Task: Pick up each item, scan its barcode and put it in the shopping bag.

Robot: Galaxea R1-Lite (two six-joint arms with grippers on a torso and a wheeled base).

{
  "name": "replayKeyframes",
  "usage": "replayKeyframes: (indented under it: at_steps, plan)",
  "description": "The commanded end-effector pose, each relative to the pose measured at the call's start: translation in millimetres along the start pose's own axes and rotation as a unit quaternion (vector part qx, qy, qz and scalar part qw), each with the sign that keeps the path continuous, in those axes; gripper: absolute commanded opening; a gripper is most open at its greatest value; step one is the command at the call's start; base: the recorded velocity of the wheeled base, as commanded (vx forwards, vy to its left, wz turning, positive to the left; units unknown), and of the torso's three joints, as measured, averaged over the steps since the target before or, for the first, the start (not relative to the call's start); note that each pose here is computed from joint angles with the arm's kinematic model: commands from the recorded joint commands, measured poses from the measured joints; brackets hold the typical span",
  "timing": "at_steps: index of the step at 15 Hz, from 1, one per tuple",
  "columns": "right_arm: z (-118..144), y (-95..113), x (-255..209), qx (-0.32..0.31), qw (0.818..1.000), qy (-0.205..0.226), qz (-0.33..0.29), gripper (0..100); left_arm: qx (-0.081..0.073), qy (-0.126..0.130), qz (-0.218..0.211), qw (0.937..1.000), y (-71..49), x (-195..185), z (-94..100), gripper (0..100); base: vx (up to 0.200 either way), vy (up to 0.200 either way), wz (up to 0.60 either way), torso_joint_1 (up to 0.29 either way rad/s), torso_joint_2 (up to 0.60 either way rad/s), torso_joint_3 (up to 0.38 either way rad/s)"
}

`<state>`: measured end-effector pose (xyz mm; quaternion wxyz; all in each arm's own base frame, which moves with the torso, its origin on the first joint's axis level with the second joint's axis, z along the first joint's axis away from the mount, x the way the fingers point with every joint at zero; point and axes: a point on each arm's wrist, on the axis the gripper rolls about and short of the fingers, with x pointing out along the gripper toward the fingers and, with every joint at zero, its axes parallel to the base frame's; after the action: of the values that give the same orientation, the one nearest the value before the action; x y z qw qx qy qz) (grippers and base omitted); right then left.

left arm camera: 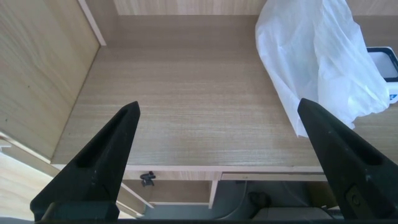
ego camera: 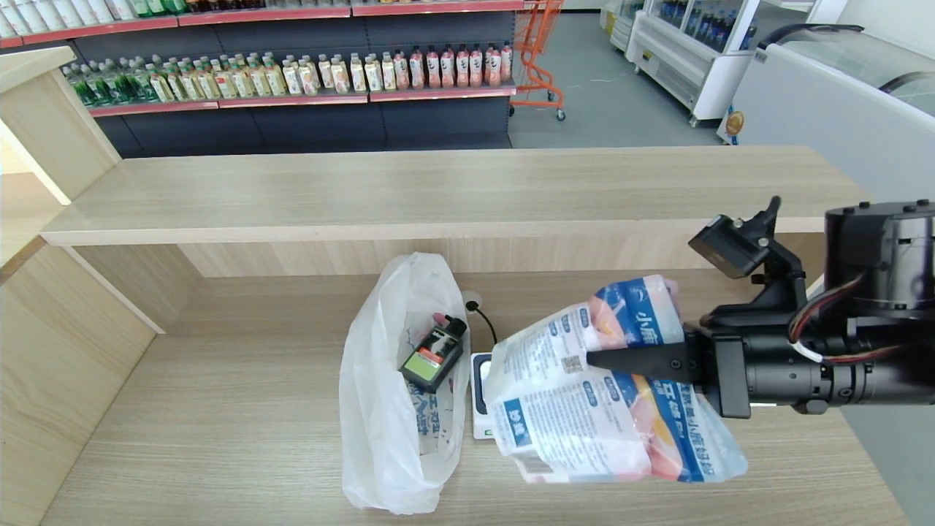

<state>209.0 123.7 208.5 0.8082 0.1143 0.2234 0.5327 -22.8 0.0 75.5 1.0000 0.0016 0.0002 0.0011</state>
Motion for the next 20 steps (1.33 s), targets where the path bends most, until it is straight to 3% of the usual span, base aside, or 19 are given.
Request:
replayKeyframes:
  at_steps: [1,2,6,9,14,18,20]
  plan:
    - [6,11,-15,-0.101,0.991,-0.042,-0.076,0,0.0,0.0,0.0,1.0,0.0,0,0.0,100,0.0,0.0,0.0,0.0,0.0,0.0]
    - [7,12,-30,-0.162,0.977,-0.054,-0.126,0,0.0,0.0,0.0,1.0,0.0,0,0.0,100,0.0,0.0,0.0,0.0,0.0,0.0]
    - [-13,5,-49,-0.219,0.933,-0.03,-0.284,0,0.0,0.0,0.0,1.0,0.0,0,0.0,100,0.0,0.0,0.0,0.0,0.0,0.0]
    - [-26,2,-54,-0.23,0.919,-0.015,-0.32,0,0.0,0.0,0.0,1.0,0.0,0,0.0,100,0.0,0.0,0.0,0.0,0.0,0.0]
    - [-28,2,-55,-0.222,0.922,-0.013,-0.316,0,0.0,0.0,0.0,1.0,0.0,0,0.0,100,0.0,0.0,0.0,0.0,0.0,0.0]
    - [-29,2,-54,-0.164,0.935,-0.03,-0.312,0,-0.001,0.0,0.0,1.0,0.0,0,0.0,100,0.0,0.0,0.0,0.0,0.0,0.0]
    - [-29,3,-54,-0.143,0.943,-0.039,-0.297,0,-0.002,0.0,0.0,1.0,0.0,0,0.0,100,0.0,0.2,0.0,0.002,0.0,0.0]
